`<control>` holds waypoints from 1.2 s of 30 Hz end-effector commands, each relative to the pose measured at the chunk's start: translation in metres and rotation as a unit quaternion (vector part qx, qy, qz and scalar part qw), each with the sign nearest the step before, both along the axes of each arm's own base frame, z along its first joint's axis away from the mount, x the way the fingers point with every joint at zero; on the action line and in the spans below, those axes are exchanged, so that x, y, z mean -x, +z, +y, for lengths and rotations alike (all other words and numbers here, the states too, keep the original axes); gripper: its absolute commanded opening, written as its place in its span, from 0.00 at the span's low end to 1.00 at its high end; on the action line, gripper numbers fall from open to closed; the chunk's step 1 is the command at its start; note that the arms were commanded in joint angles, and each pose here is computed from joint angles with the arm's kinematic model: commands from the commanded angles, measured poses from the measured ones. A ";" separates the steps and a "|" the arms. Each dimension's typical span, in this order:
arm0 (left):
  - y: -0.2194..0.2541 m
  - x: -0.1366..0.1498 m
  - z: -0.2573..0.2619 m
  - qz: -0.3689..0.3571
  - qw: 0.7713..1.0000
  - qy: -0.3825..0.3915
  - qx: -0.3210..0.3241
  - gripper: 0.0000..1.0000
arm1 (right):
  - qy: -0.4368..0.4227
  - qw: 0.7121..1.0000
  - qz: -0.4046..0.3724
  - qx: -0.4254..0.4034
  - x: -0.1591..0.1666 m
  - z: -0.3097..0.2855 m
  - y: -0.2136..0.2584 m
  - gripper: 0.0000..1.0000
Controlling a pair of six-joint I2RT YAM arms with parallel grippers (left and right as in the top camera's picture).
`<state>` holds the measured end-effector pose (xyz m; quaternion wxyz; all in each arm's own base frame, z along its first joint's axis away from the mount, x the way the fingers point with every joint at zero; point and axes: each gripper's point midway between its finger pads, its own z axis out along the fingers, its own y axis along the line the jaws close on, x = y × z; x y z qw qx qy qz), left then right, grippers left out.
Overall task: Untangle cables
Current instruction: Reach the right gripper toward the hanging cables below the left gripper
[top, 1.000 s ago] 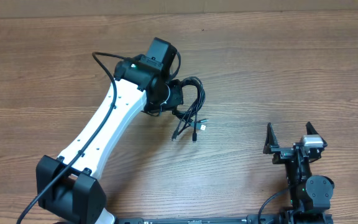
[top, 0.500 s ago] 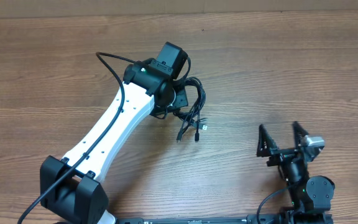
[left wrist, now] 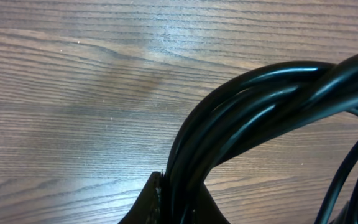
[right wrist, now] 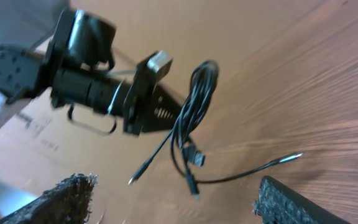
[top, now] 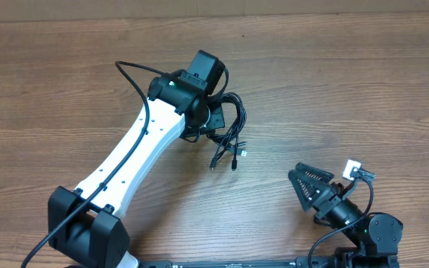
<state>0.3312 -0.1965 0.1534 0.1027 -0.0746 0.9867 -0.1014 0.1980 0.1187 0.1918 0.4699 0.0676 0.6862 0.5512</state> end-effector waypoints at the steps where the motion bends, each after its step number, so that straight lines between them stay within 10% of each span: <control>1: 0.008 -0.002 -0.004 -0.017 0.999 -0.032 -0.001 0.04 | 0.041 0.999 -0.015 -0.005 0.015 0.010 0.023 0.83; 13: 0.009 0.009 -0.021 -0.004 0.998 -0.051 0.025 0.04 | 0.051 0.990 0.131 0.011 -0.005 0.013 0.016 0.74; 36: 0.008 0.035 -0.056 -0.017 1.000 0.013 -0.002 0.04 | 0.078 0.986 0.140 0.055 -0.039 0.085 -0.004 0.57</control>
